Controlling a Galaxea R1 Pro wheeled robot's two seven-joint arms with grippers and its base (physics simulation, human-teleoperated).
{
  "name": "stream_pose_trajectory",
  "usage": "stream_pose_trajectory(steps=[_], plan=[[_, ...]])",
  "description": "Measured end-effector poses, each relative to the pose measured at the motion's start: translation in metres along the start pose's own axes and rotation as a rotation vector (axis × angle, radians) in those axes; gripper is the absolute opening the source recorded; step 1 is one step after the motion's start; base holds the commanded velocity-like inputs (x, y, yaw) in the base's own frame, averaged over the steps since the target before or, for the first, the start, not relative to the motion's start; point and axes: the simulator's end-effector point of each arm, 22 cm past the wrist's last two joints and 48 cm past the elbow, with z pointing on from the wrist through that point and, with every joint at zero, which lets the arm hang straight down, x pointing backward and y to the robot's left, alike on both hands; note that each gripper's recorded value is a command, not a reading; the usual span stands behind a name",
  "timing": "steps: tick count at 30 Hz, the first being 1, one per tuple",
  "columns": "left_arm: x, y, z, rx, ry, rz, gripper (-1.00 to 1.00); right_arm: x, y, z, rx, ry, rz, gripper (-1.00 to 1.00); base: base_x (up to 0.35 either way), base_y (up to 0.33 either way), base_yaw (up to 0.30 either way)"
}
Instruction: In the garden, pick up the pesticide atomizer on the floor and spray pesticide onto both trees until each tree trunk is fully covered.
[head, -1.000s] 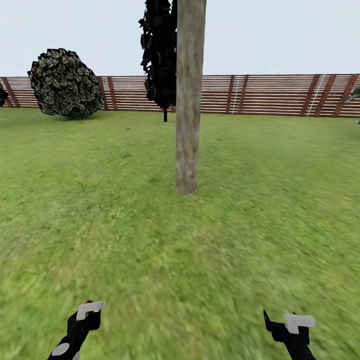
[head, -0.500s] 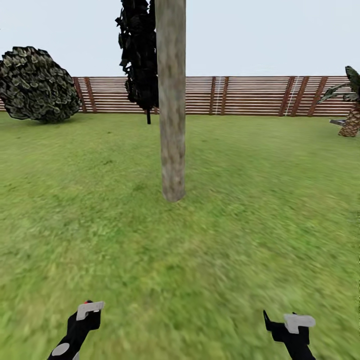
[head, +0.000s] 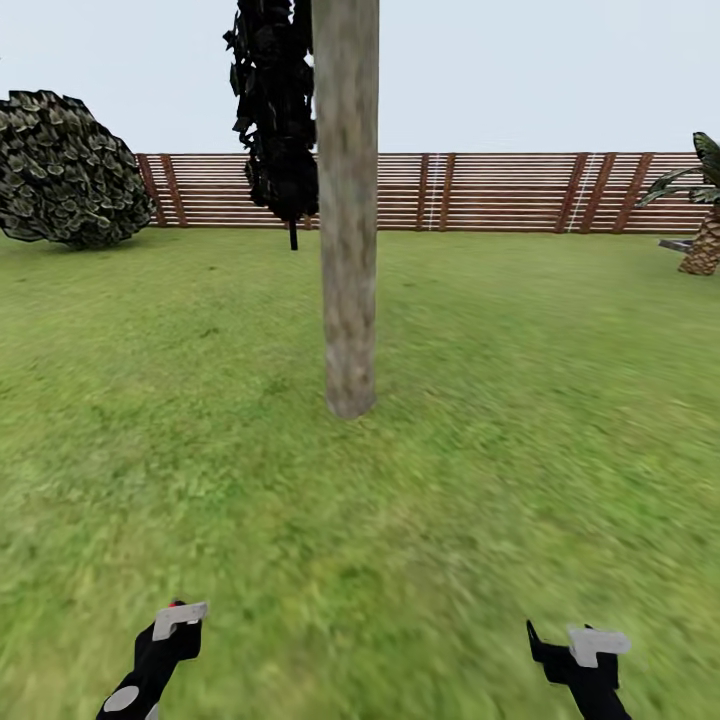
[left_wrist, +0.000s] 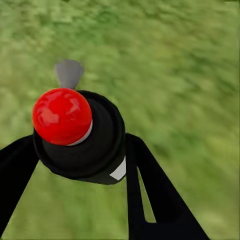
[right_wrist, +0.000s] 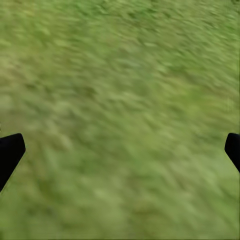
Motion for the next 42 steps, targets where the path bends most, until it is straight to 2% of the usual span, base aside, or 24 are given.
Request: stream_pose_trajectory(steps=[8, 13, 16, 17, 19, 20, 22, 24, 25, 26, 27, 28, 30, 35, 36, 37, 38, 41, 42], plan=[[0.0, 0.0, 0.0, 0.0, -0.001, 0.002, -1.0, 0.001, 0.001, 0.0, 0.0, 0.002, 0.001, 1.0, 0.172, 0.051, 0.0], [-0.001, 0.001, 0.001, 0.009, 0.003, 0.023, -1.0, 0.0, 0.003, 0.0, -0.008, 0.001, -0.004, 1.0, 0.016, 0.003, 0.0], [-0.002, 0.0, 0.001, 0.035, 0.009, 0.044, -1.0, -0.005, 0.027, 0.0, -0.073, -0.01, -0.063, 1.0, 0.003, 0.001, 0.0], [-0.006, 0.0, 0.003, 0.062, 0.01, 0.067, -1.0, -0.011, 0.044, 0.0, -0.115, -0.025, -0.107, 1.0, 0.001, 0.0, 0.0], [-0.013, -0.004, 0.003, 0.147, 0.008, 0.144, -1.0, -0.025, 0.076, -0.003, -0.196, -0.065, -0.199, 1.0, 0.0, 0.0, 0.0], [-0.014, -0.012, 0.001, 0.228, 0.011, 0.216, -1.0, -0.034, 0.098, -0.006, -0.251, -0.094, -0.262, 1.0, 0.0, 0.0, 0.0], [-0.013, -0.028, -0.004, 0.338, 0.02, 0.314, -1.0, -0.038, 0.129, -0.014, -0.353, -0.115, -0.336, 1.0, 0.0, 0.0, 0.0], [-0.008, -0.052, -0.015, 0.481, 0.041, 0.433, -1.0, -0.036, 0.183, -0.031, -0.572, -0.116, -0.415, 1.0, 0.0, 0.0, 0.0], [-0.006, -0.056, -0.017, 0.505, 0.047, 0.449, -1.0, -0.038, 0.19, -0.032, -0.609, -0.118, -0.425, 1.0, 0.0, 0.0, 0.0], [0.001, -0.068, -0.025, 0.583, 0.066, 0.498, -1.0, -0.047, 0.209, -0.035, -0.706, -0.118, -0.447, 1.0, 0.0, 0.0, 0.0], [0.004, -0.072, -0.028, 0.611, 0.074, 0.513, -1.0, -0.052, 0.215, -0.035, -0.738, -0.117, -0.456, 1.0, 0.0, 0.0, 0.0], [0.015, -0.087, -0.042, 0.714, 0.106, 0.581, -1.0, -0.062, 0.228, -0.035, -0.827, -0.086, -0.471, 1.0, 0.0, 0.0, 0.0], [0.025, -0.098, -0.054, 0.8, 0.139, 0.643, -1.0, -0.073, 0.236, -0.033, -0.886, -0.053, -0.479, 1.0, 0.0, 0.0, 0.0], [0.032, -0.103, -0.061, 0.846, 0.162, 0.689, -1.0, -0.084, 0.245, -0.035, -0.942, -0.042, -0.483, 1.0, 0.0, 0.0, 0.0], [0.034, -0.104, -0.061, 0.851, 0.167, 0.7, -1.0, -0.084, 0.252, -0.04, -0.972, -0.038, -0.481, 1.0, 0.0, 0.0, 0.0], [0.038, -0.105, -0.063, 0.86, 0.177, 0.723, -1.0, -0.081, 0.266, -0.053, -1.043, -0.028, -0.477, 1.0, 0.0, 0.0, 0.0], [0.041, -0.11, -0.065, 0.875, 0.185, 0.74, -1.0, -0.079, 0.274, -0.063, -1.092, -0.021, -0.478, -1.0, 0.0, 0.0, 0.0], [0.055, -0.125, -0.076, 0.938, 0.214, 0.791, -1.0, -0.075, 0.281, -0.076, -1.16, -0.01, -0.48, -1.0, 0.0, 0.0, 0.0], [0.056, -0.127, -0.077, 0.945, 0.217, 0.796, -1.0, -0.075, 0.282, -0.077, -1.164, -0.009, -0.48, -1.0, 0.0, 0.0, 0.0]])
